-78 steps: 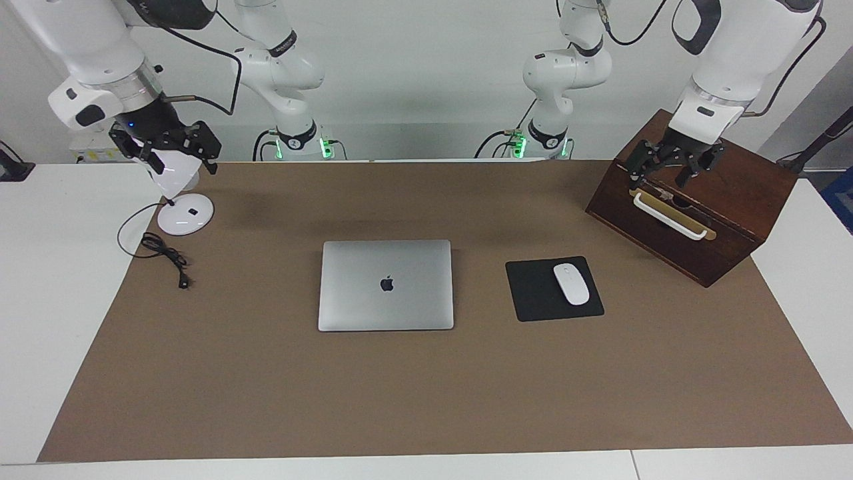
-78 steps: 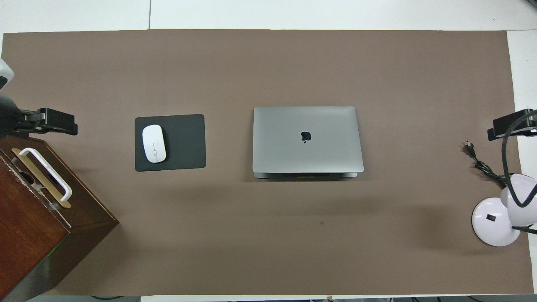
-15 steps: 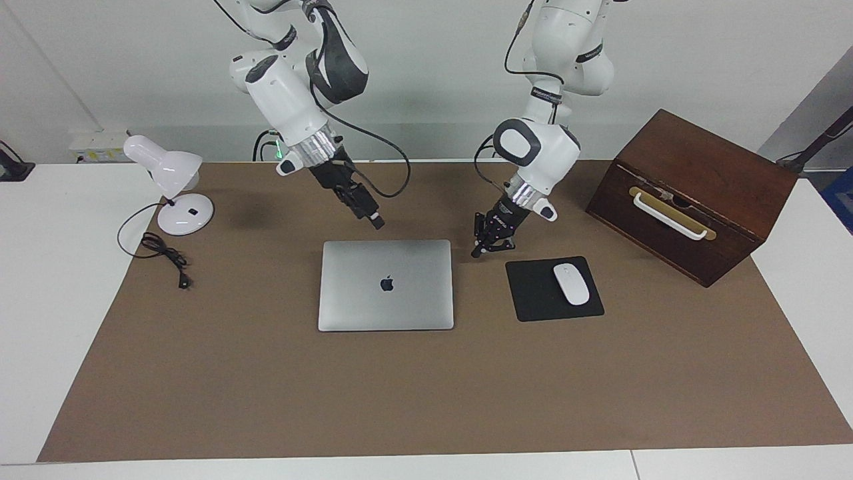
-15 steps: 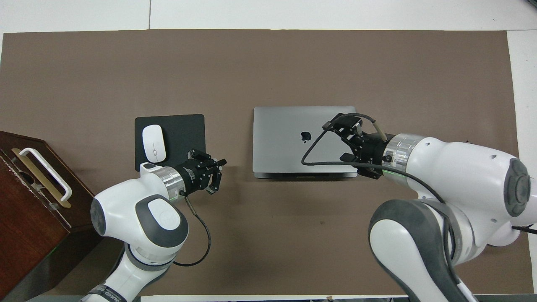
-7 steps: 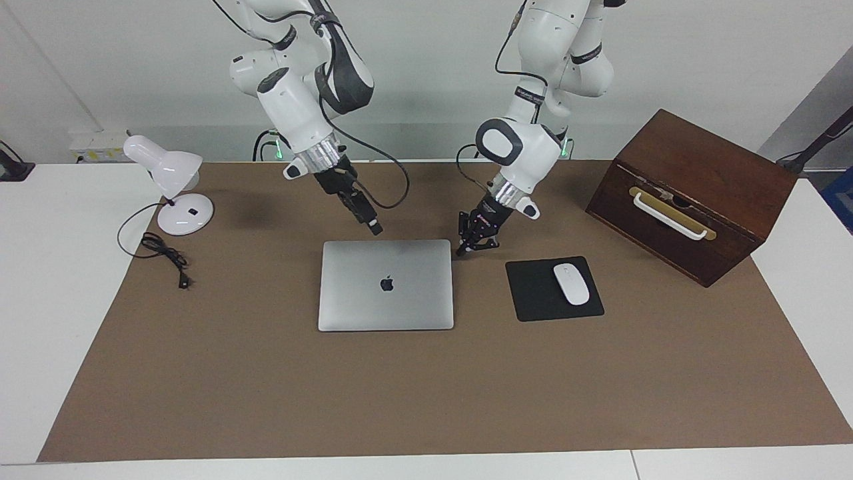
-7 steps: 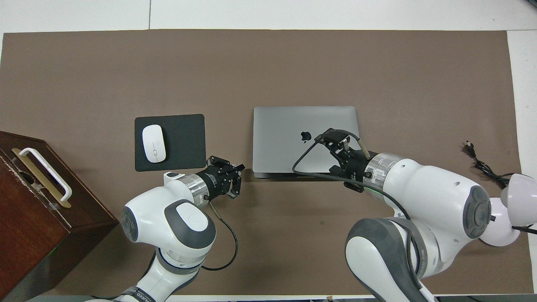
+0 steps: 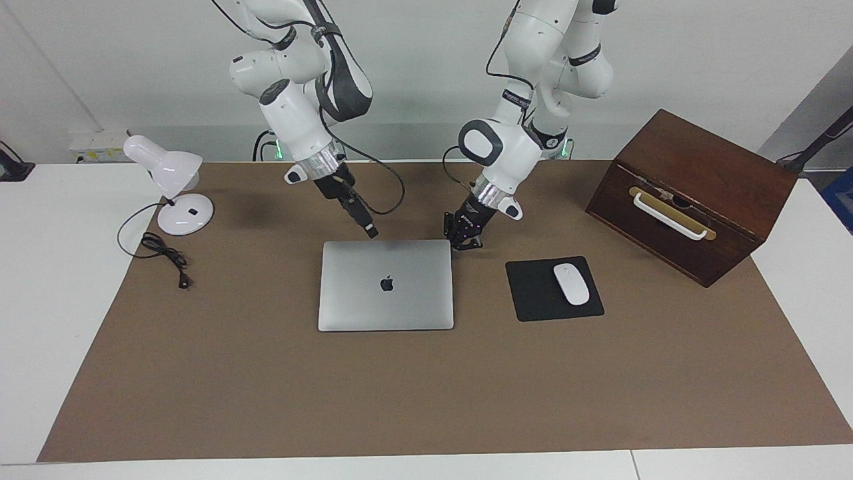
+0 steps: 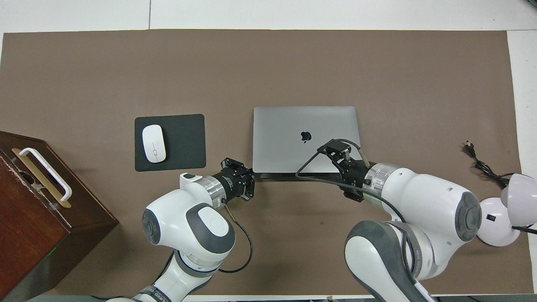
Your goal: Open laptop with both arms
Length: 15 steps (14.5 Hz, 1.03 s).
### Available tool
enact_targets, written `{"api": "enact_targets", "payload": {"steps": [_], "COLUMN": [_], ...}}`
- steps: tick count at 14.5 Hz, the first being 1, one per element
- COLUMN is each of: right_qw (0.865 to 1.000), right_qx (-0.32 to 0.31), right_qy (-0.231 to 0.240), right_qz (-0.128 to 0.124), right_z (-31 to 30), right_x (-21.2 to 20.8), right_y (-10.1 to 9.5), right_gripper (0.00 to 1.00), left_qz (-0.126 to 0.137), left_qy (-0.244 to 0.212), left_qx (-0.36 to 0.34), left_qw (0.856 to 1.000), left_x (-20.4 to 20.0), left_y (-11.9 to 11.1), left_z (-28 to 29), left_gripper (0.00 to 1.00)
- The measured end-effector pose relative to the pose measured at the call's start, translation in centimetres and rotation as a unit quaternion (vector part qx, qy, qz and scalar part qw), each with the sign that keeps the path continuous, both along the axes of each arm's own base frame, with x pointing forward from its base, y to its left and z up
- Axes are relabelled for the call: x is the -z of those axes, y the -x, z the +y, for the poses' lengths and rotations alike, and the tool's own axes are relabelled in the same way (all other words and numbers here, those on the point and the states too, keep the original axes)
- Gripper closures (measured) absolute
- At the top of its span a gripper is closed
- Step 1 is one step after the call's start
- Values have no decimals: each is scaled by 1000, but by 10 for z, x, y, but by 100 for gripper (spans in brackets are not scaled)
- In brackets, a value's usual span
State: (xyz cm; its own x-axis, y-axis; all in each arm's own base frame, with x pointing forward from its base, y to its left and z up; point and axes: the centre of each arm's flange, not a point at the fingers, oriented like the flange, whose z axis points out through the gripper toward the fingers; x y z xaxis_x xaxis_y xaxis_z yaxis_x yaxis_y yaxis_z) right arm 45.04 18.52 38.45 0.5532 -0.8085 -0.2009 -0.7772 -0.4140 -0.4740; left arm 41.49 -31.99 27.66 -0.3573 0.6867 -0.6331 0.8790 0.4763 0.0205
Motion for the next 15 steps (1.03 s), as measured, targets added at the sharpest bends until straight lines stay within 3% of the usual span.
{"api": "enact_targets", "payload": {"steps": [6, 15], "right_qw": [999, 999], "right_qx": [-8, -3], "right_qy": [22, 23], "right_qz": [-23, -24], "right_z": [-24, -28], "right_x": [15, 22], "right_y": [-9, -12], "right_gripper": [0, 0], "left_qz": [1, -1], "left_qy": [-2, -3], "left_qx": [0, 0], "left_qw": [1000, 1000], "left_x": [4, 4], "left_y": [-2, -2], "left_z": [-4, -5], "left_gripper": [99, 99]}}
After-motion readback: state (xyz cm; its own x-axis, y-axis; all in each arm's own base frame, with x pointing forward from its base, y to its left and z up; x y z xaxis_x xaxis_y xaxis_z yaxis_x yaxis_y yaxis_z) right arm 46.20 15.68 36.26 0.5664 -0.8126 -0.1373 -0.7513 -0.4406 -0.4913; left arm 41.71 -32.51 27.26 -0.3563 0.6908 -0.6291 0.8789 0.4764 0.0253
